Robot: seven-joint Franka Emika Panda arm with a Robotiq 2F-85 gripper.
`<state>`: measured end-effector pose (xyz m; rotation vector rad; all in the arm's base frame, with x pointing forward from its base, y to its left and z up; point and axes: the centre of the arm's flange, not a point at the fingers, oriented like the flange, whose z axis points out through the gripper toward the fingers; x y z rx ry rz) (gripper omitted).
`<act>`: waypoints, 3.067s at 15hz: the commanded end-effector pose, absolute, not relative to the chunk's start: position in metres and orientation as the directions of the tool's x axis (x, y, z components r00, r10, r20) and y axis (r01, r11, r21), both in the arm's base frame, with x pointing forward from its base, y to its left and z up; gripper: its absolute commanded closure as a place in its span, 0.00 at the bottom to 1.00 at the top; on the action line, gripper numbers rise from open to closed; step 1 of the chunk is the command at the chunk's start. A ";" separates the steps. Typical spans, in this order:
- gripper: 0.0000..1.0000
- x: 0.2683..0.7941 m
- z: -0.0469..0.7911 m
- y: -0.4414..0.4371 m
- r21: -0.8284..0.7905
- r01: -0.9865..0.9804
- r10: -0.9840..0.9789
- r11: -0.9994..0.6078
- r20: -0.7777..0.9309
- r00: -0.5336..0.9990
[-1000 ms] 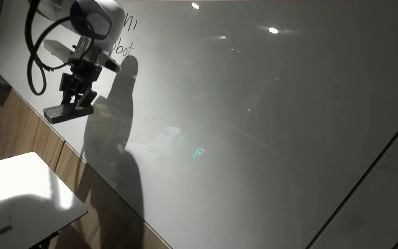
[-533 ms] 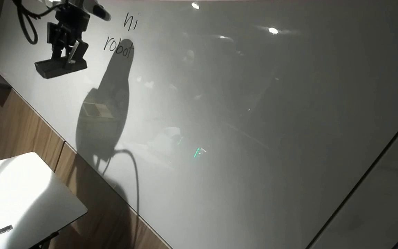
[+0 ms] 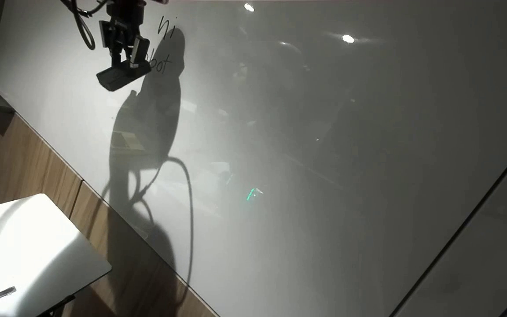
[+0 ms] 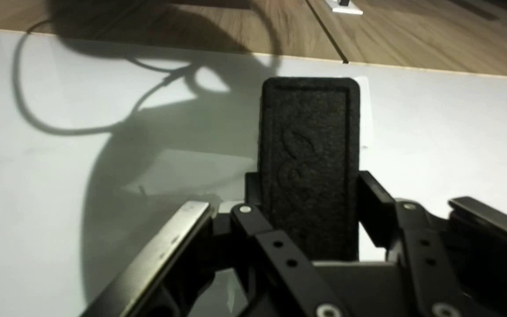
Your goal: Use the duster to erase the markings on the board
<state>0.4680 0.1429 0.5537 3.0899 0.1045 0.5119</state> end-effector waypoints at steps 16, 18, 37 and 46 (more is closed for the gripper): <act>0.71 0.529 0.614 0.129 0.013 -0.037 -0.027 -0.999 0.450 0.893; 0.71 0.539 0.631 0.130 0.011 -0.039 -0.029 -0.999 0.477 0.878; 0.71 0.542 0.700 0.236 0.017 -0.005 0.004 -1.000 0.503 0.864; 0.71 0.547 0.628 0.257 0.046 0.007 0.026 -0.999 0.428 0.903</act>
